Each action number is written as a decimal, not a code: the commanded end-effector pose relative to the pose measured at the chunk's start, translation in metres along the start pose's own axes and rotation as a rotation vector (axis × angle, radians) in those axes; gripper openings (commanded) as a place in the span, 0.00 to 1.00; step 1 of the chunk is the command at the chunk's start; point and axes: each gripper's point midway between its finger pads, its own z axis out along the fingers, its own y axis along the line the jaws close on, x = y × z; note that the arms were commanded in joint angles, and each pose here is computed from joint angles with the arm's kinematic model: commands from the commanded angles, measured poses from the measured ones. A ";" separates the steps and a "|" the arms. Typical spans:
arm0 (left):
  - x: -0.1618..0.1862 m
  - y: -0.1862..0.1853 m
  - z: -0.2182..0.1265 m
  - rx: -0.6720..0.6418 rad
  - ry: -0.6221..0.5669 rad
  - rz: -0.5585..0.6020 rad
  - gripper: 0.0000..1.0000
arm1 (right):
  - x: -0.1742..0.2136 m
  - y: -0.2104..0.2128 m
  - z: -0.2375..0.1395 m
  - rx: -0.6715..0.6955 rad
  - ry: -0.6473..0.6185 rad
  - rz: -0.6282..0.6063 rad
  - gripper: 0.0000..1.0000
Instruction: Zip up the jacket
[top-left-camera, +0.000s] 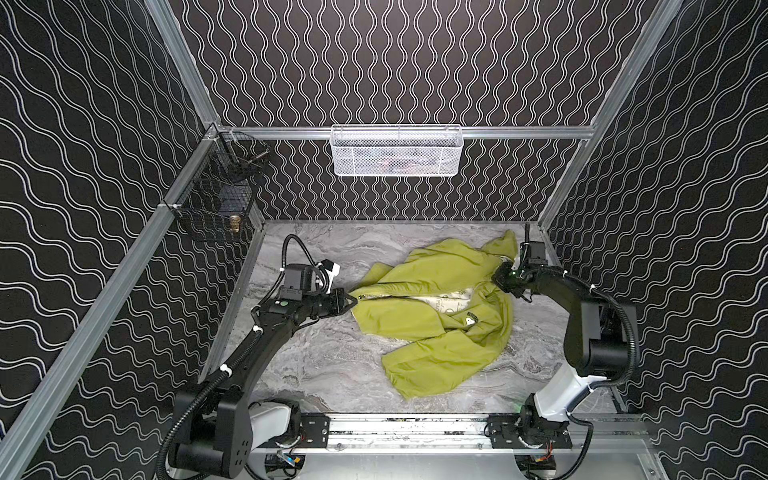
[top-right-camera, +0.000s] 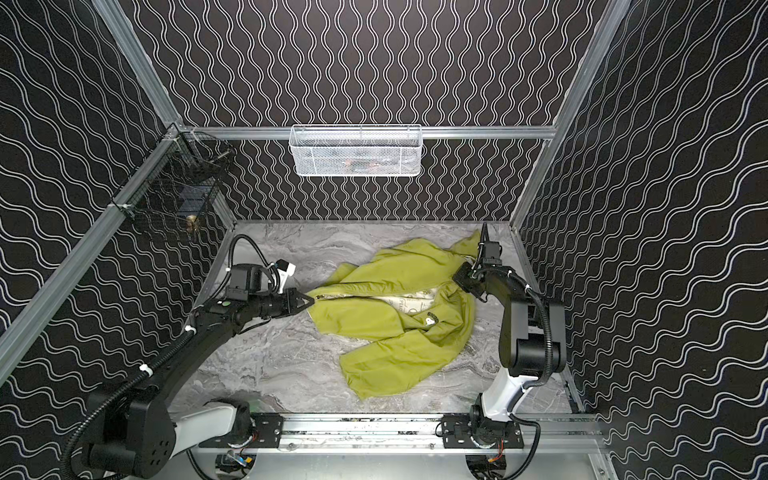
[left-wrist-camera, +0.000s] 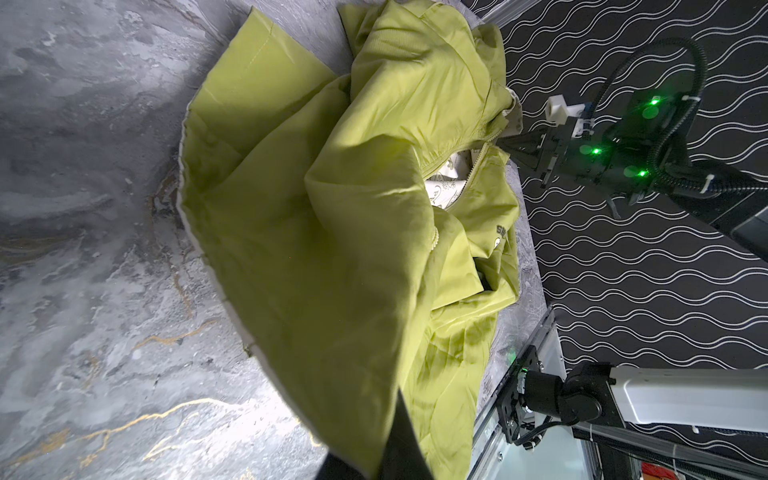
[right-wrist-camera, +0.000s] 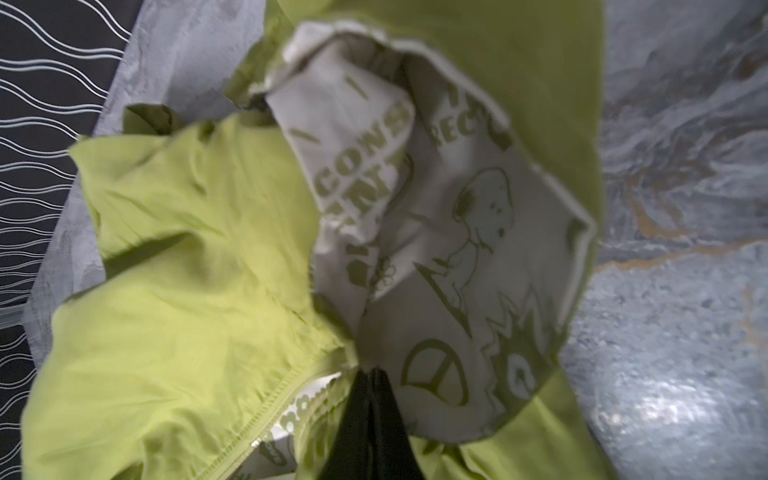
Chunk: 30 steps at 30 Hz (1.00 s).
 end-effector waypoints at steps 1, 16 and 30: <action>-0.004 -0.003 -0.001 0.012 -0.009 0.027 0.00 | -0.006 0.008 -0.009 -0.031 -0.033 -0.011 0.00; -0.005 -0.003 -0.006 -0.021 0.009 0.053 0.00 | -0.066 0.006 -0.066 -0.069 -0.196 0.038 0.00; -0.002 -0.003 -0.010 -0.030 0.030 0.065 0.00 | -0.093 -0.048 -0.028 0.012 -0.185 0.141 0.00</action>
